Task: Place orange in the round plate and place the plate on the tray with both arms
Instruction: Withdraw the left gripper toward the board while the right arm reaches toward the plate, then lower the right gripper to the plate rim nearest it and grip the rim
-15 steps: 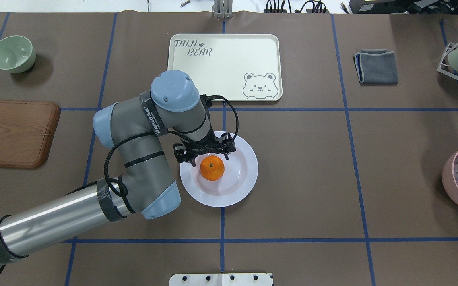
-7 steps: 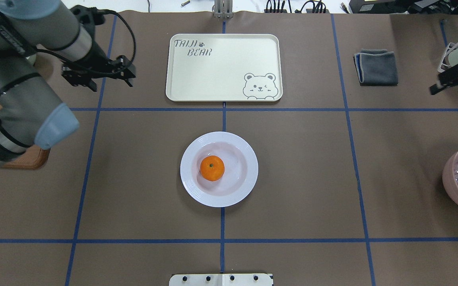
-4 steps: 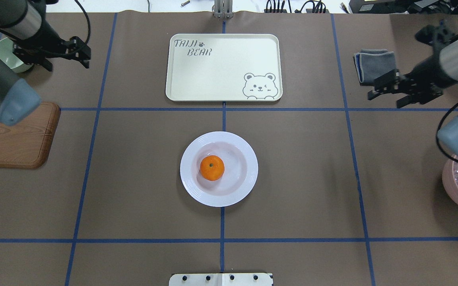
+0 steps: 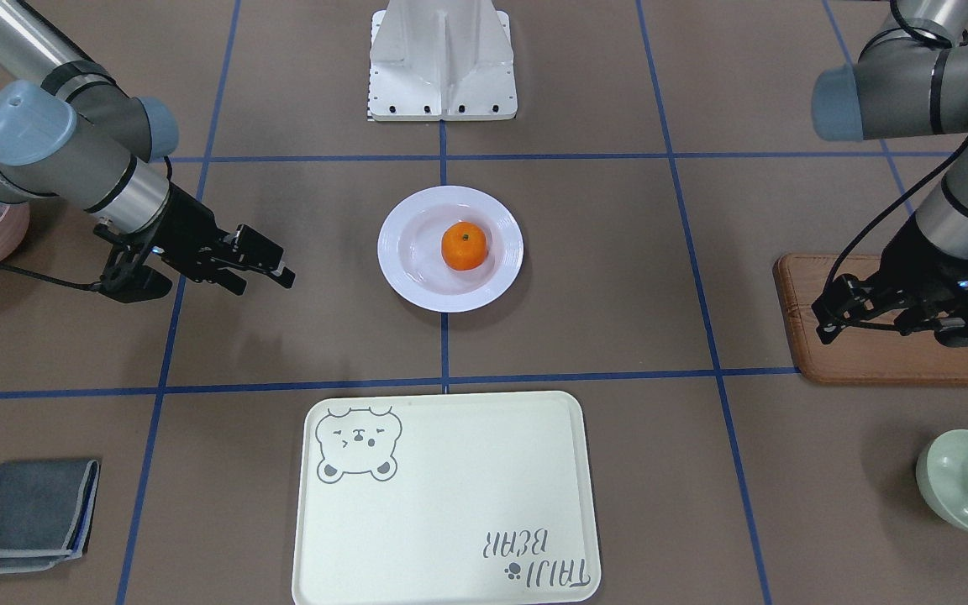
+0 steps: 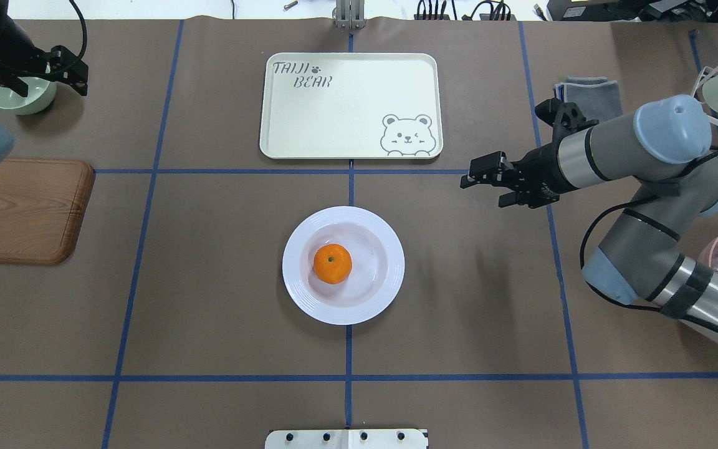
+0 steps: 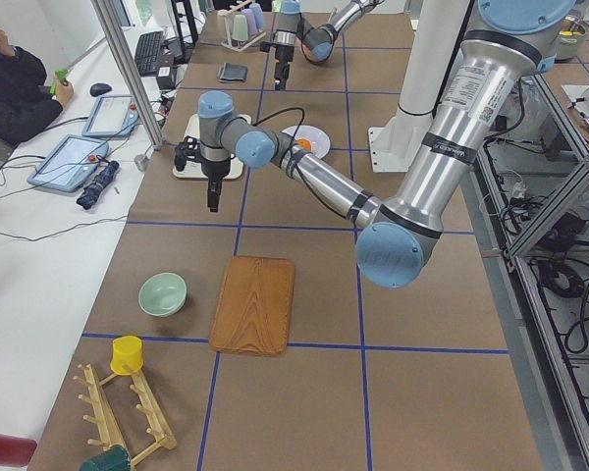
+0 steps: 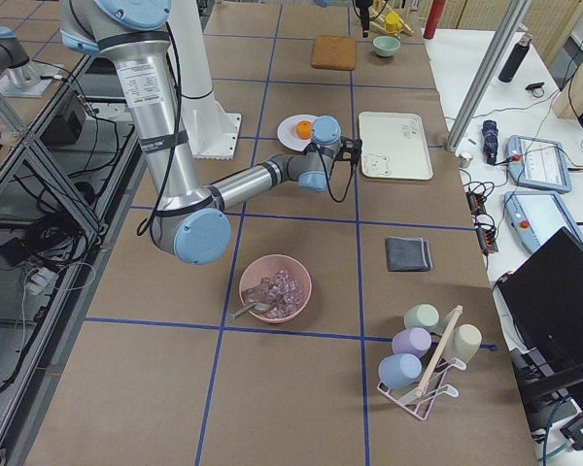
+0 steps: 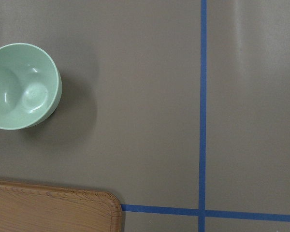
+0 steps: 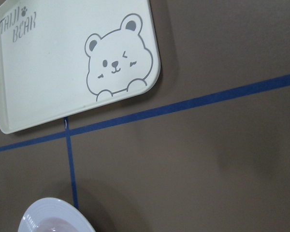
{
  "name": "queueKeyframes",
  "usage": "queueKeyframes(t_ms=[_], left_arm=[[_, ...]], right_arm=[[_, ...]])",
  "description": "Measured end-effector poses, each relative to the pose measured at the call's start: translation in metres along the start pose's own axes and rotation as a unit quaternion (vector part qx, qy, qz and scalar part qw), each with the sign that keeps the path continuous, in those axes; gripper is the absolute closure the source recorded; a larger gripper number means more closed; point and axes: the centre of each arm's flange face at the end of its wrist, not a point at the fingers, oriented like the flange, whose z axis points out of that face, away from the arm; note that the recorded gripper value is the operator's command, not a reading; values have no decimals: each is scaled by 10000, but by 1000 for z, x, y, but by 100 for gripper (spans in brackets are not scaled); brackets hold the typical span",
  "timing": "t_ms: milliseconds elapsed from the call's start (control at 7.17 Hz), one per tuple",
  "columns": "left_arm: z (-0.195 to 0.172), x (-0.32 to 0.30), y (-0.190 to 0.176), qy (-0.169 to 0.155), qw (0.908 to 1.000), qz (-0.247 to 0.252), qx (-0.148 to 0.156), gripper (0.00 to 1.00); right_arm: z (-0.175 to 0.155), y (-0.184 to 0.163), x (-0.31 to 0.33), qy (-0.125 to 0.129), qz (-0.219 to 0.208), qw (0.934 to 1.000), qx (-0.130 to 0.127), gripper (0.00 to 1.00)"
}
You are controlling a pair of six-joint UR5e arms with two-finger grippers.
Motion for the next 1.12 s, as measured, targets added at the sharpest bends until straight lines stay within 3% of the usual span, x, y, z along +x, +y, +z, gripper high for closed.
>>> queueKeyframes(t_ms=[279,697,1115], left_arm=[[-2,-1,-1,0,10000,-11,15,2],[-2,-5,-3,-20,10000,-31,17,2],[2,-8,-4,-52,10000,-50,-10,2]], right_arm=[[33,34,-2,-501,-107,9987,-76,0],[69,89,-17,-1115,99,9937,-33,0],[92,117,-27,-1234,186,9922,33,0]])
